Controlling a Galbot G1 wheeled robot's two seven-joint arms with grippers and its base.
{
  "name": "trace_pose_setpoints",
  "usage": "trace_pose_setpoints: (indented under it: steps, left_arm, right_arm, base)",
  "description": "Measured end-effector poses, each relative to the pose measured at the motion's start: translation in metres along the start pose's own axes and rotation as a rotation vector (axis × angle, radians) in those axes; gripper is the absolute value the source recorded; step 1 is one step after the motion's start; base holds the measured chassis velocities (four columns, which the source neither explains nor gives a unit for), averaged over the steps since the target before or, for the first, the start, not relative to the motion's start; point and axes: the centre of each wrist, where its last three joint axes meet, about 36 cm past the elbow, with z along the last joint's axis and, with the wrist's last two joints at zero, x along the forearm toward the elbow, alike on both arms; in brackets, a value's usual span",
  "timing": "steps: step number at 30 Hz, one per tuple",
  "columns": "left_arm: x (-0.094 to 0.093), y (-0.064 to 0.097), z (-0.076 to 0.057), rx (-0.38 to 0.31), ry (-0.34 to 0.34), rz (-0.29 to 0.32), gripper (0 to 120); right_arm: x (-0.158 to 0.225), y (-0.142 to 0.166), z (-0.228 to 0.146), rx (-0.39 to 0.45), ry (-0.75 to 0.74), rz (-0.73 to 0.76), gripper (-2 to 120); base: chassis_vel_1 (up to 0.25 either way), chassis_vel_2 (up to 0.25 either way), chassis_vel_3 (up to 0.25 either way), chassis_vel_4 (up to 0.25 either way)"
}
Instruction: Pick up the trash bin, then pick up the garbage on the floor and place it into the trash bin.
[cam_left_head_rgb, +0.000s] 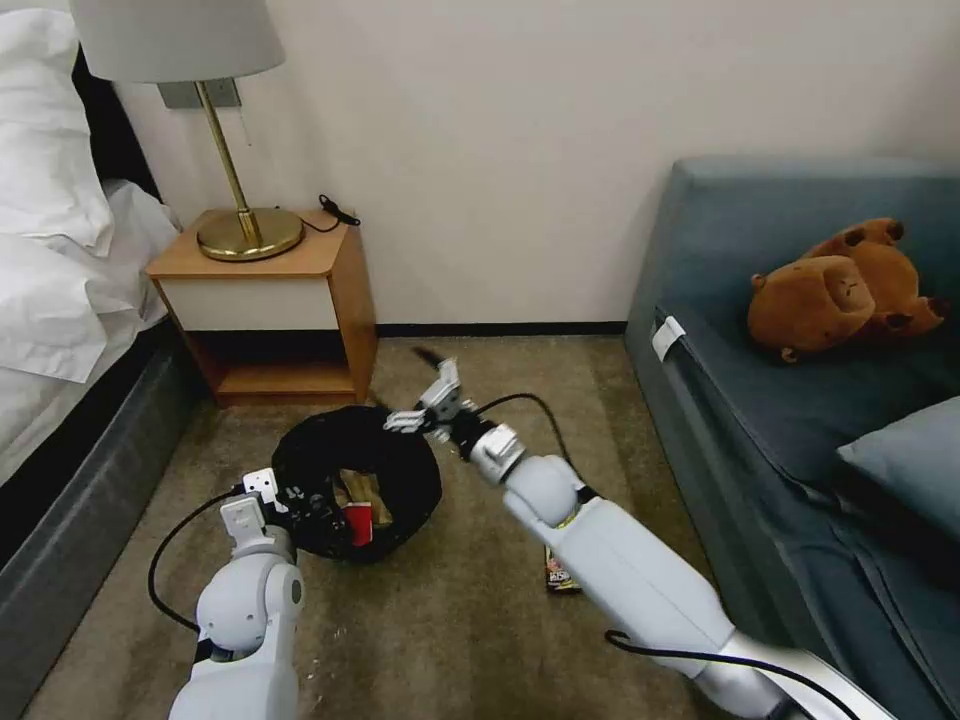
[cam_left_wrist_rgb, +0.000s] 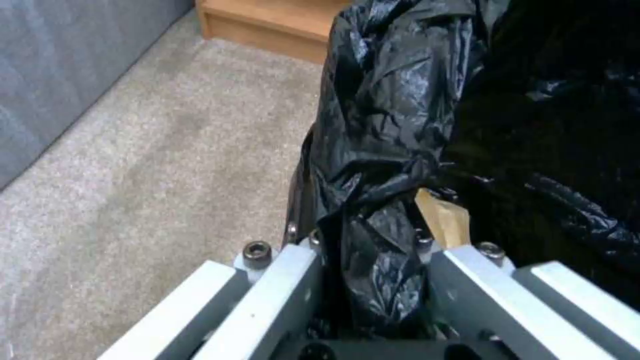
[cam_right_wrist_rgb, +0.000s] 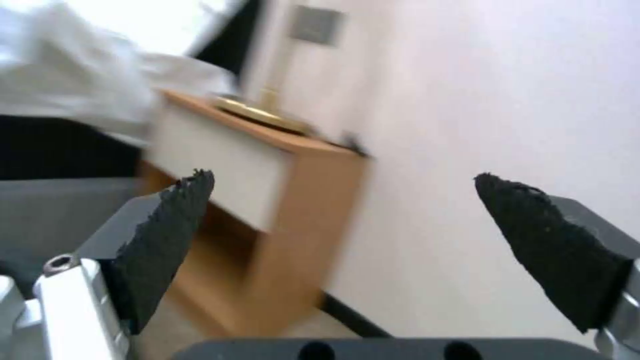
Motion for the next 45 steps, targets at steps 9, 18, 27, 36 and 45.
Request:
trace_pose_setpoints:
  steps: [9, 18, 27, 36, 45]
  left_arm:
    - [-0.001, -0.002, -0.003, -0.007, -0.006, 0.011, 3]
    - [0.001, -0.004, -0.008, -0.006, -0.017, 0.016, 3]
    - [0.001, -0.002, -0.009, -0.004, -0.023, 0.012, 3]
    - [0.003, -0.002, -0.006, -0.002, -0.021, 0.019, 3]
    - [0.003, -0.002, -0.006, -0.001, -0.024, 0.014, 3]
  right_arm:
    - [0.050, -0.040, 0.003, 0.042, 0.156, 0.333, 100]
    - [0.095, -0.027, 0.045, -0.072, 0.437, 0.447, 100]
    - [0.114, -0.028, 0.076, -0.242, 0.701, 0.481, 100]
    - [0.116, -0.030, 0.084, -0.436, 0.974, 0.528, 100]
    - [0.126, -0.027, 0.103, -0.478, 1.163, 0.510, 100]
  base:
    - [0.000, 0.000, 0.000, 0.000]
    - [0.000, 0.000, 0.000, 0.000]
    - [0.000, 0.000, 0.000, 0.000]
    - [0.000, 0.000, 0.000, 0.000]
    - [0.000, 0.000, 0.000, 0.000]
